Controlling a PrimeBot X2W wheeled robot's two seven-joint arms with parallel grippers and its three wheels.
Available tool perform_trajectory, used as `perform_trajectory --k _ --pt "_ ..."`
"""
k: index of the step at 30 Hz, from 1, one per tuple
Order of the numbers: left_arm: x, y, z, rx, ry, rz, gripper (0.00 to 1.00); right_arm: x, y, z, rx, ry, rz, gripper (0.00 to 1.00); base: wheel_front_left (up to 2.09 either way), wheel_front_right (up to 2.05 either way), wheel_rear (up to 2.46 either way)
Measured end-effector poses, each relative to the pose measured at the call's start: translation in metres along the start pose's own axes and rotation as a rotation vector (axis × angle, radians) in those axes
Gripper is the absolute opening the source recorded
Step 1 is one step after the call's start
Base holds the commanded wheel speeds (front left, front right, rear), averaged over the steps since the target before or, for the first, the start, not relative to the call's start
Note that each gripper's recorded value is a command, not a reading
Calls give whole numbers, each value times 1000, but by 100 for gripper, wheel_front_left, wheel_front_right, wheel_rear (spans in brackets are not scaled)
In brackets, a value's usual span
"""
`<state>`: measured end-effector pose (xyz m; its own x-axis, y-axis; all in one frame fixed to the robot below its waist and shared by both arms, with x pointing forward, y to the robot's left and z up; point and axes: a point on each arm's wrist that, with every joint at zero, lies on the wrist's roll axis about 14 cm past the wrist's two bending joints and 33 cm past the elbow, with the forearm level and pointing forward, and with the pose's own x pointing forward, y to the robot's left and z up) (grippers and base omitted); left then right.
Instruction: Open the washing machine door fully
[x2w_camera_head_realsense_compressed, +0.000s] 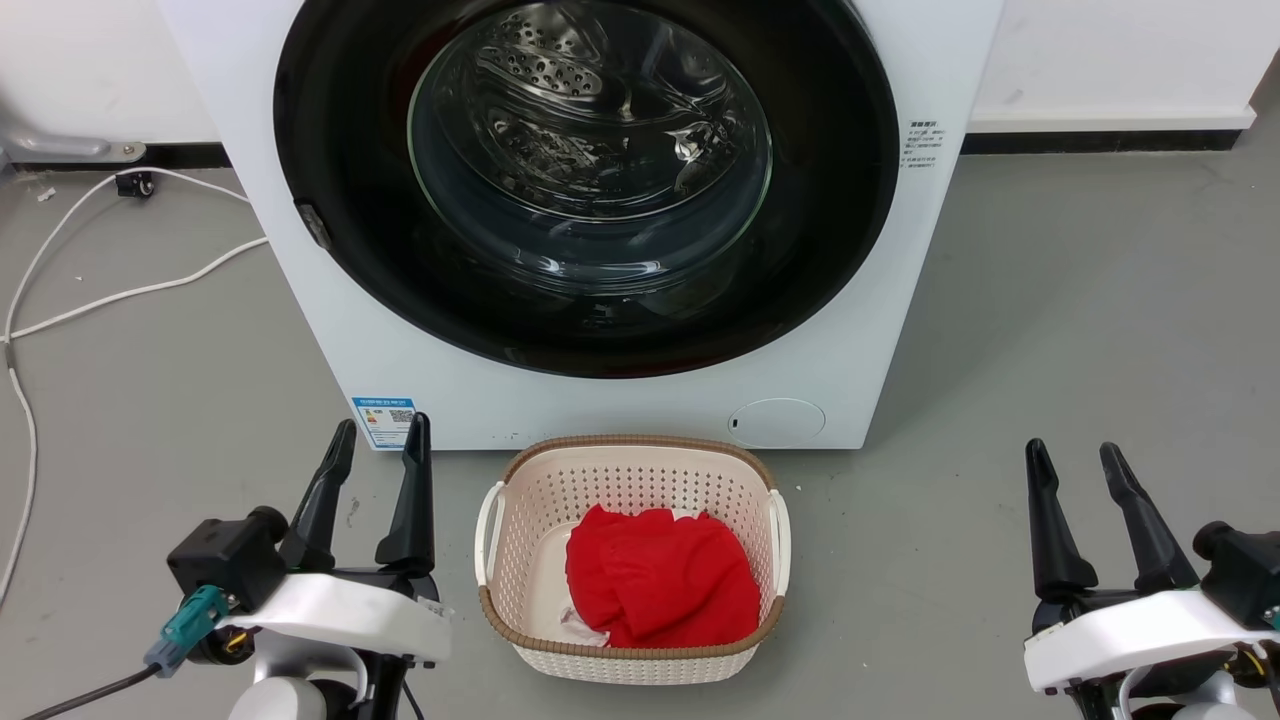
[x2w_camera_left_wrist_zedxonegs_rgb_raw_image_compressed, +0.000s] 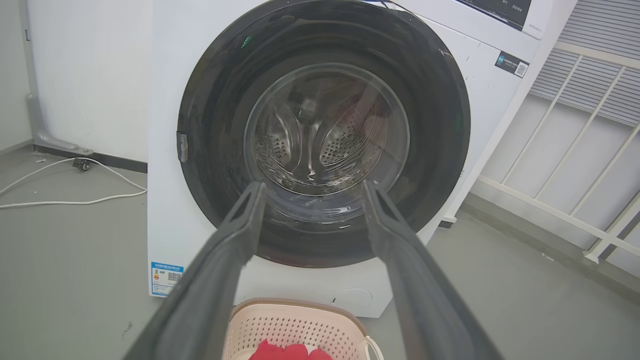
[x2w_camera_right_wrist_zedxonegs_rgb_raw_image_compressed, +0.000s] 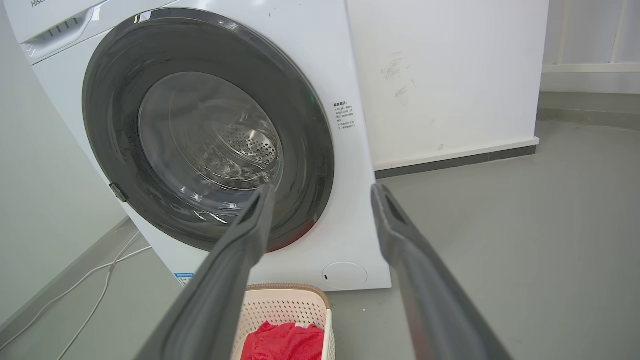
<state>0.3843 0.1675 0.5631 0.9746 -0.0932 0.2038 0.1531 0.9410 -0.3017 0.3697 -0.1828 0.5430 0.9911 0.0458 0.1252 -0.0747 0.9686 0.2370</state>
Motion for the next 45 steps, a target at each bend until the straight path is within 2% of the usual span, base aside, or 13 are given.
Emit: perform_trajectory --k 16,45 --pt "-5 -1 0 150 -8 -14 100 -3 5 -3 -132 26 24 100 0 0 0" --pt "-7 -7 2 307 -40 -51 100 -4 14 -5 -290 18 63 100 0 0 0"
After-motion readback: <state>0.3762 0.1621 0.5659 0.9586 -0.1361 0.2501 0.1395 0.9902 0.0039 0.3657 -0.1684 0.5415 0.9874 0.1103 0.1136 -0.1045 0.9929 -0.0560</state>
